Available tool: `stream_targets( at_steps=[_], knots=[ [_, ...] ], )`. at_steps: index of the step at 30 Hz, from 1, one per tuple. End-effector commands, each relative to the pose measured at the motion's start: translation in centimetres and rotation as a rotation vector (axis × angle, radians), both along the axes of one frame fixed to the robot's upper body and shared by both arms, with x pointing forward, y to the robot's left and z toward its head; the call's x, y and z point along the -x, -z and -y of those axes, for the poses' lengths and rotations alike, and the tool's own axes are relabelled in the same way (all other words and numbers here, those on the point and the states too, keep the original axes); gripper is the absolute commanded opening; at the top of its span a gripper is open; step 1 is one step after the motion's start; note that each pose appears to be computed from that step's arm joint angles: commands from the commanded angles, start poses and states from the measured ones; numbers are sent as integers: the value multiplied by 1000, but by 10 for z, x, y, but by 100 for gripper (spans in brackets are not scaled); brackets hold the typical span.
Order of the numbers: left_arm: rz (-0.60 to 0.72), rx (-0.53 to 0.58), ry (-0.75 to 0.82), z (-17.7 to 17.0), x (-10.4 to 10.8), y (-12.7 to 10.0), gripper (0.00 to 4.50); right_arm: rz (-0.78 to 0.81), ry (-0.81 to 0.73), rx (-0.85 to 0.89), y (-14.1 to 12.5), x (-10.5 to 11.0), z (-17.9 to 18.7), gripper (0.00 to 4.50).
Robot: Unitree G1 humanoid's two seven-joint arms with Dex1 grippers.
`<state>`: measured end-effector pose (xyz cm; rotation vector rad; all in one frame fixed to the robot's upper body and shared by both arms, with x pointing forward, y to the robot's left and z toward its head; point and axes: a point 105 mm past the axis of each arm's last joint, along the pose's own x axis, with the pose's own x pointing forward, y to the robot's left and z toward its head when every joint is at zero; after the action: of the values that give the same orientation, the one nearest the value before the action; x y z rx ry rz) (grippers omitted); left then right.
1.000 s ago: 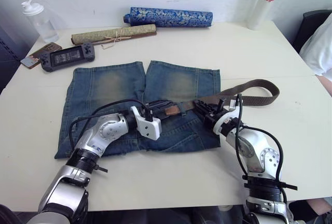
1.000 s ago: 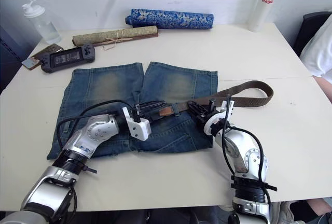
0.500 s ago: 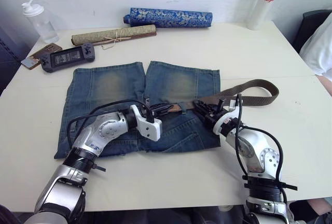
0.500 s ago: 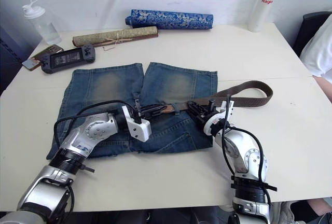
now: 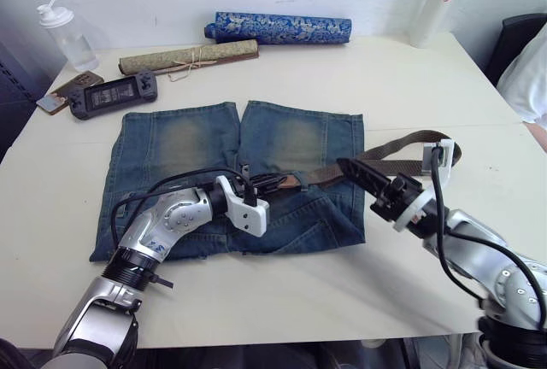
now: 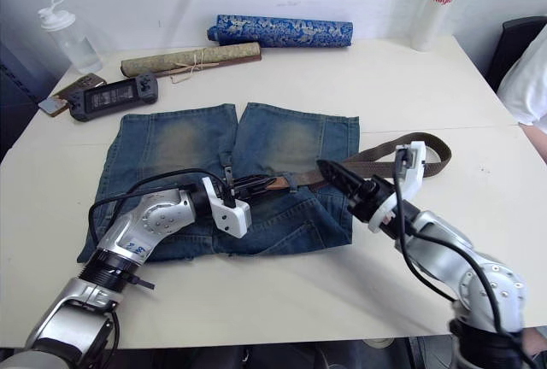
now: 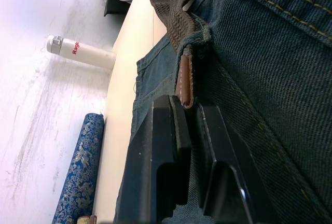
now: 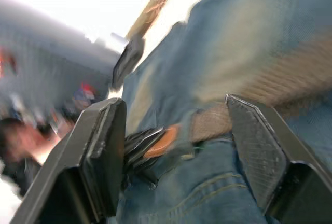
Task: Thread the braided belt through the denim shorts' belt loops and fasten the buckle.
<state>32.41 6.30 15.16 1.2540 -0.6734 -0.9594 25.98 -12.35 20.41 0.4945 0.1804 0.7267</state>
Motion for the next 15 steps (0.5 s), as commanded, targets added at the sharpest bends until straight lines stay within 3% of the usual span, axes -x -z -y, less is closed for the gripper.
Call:
stream_targets(
  at_steps=[1, 2, 11, 15],
  knots=[
    [-45, -23, 11, 2, 5, 13, 0, 61, -61, 204, 18, 15, -12, 304],
    [-45, -21, 12, 2, 5, 13, 0, 55, -62, 251, 26, 16, -12, 279],
    [-37, -11, 20, 4, 5, 10, 0, 30, -43, 599, 85, 8, 0, 279],
    [-33, -10, 24, 6, 6, 9, 0, -17, -28, 670, 103, 4, 3, 279]
  ],
)
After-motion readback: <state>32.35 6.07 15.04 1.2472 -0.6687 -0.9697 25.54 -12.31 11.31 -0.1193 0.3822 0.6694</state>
